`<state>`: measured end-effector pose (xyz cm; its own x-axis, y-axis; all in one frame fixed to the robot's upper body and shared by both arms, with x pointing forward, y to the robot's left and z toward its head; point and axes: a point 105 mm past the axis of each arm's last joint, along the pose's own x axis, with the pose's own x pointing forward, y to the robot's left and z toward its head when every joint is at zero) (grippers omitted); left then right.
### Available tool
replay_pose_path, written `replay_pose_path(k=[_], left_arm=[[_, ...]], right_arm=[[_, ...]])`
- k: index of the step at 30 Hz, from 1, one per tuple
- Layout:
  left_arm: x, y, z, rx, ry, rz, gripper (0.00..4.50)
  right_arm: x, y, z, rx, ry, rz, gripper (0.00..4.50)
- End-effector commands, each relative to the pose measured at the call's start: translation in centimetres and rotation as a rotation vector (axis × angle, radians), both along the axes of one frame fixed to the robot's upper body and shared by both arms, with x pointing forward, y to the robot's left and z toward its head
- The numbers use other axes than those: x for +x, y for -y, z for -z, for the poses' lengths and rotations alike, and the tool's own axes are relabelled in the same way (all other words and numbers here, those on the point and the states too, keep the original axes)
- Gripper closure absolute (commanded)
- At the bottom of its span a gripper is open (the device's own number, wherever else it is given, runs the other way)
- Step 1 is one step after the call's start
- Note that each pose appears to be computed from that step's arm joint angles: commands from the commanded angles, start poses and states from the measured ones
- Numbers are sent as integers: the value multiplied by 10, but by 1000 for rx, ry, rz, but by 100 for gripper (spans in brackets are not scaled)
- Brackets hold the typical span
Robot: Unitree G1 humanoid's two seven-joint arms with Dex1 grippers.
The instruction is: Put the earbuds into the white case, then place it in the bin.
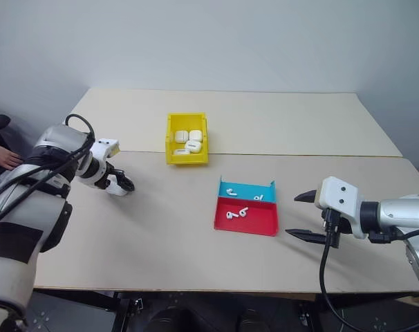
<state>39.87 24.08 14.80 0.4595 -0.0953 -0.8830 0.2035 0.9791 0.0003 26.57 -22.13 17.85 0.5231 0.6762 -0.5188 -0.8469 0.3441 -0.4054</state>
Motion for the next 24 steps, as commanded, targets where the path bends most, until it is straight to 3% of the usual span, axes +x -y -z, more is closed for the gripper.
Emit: replay_pose_path(k=[1, 24], left_arm=[[-1, -5, -2, 21, -9, -15, 0], [-8, -13, 9, 50, -65, 2, 0]], right_arm=[[1, 1, -10, -8, 35, 13, 3], [2, 1, -2, -23, 10, 45, 3]])
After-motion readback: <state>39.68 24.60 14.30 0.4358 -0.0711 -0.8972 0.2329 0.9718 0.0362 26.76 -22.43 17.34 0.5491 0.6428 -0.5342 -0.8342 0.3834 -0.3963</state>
